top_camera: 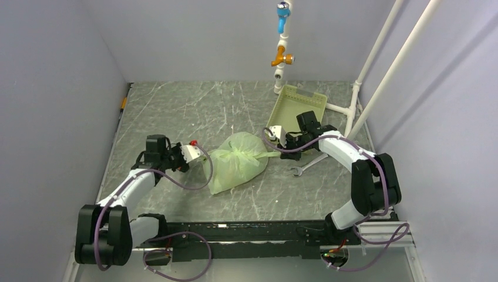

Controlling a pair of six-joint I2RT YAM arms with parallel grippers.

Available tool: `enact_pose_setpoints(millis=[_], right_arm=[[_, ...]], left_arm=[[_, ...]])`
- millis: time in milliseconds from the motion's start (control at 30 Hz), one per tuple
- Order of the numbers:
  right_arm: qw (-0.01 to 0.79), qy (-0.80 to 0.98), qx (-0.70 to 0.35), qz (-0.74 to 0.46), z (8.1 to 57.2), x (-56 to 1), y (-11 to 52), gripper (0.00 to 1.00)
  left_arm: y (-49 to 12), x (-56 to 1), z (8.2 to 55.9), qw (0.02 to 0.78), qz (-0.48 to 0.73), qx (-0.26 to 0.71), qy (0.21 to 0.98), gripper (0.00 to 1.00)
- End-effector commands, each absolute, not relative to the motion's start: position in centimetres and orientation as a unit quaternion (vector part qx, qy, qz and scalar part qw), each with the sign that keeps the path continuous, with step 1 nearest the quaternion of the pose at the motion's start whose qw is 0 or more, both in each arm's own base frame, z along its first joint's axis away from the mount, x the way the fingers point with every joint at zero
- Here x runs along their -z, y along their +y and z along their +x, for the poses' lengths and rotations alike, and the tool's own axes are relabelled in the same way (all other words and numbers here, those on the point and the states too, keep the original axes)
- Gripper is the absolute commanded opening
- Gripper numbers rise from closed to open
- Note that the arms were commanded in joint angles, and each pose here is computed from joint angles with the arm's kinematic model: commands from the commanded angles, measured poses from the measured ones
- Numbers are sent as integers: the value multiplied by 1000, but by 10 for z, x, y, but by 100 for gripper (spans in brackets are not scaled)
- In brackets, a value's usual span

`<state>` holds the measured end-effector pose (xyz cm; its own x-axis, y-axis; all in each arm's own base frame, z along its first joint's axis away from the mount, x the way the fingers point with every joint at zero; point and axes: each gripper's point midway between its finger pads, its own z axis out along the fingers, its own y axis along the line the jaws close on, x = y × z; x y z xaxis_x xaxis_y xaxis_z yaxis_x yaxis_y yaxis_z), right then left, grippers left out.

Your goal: Place the fake fruits into the plastic bag and tie a complex knot

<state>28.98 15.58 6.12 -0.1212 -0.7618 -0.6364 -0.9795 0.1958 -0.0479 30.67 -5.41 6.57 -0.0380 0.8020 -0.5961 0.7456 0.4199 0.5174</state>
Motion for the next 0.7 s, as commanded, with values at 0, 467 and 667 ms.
enact_pose_setpoints(millis=[0,467,667], right_arm=[[202,813,-51,-544,297,-87,68,0],[155,810,-41,-564,275,-41,50,0],[221,792,-118,-556,294,-106,125,0]], left_arm=[[44,-116,309,370,425,-166,809,0],[46,-98,277,360,422,-106,825,0],[-3,-140,271,399,428,0,811,0]])
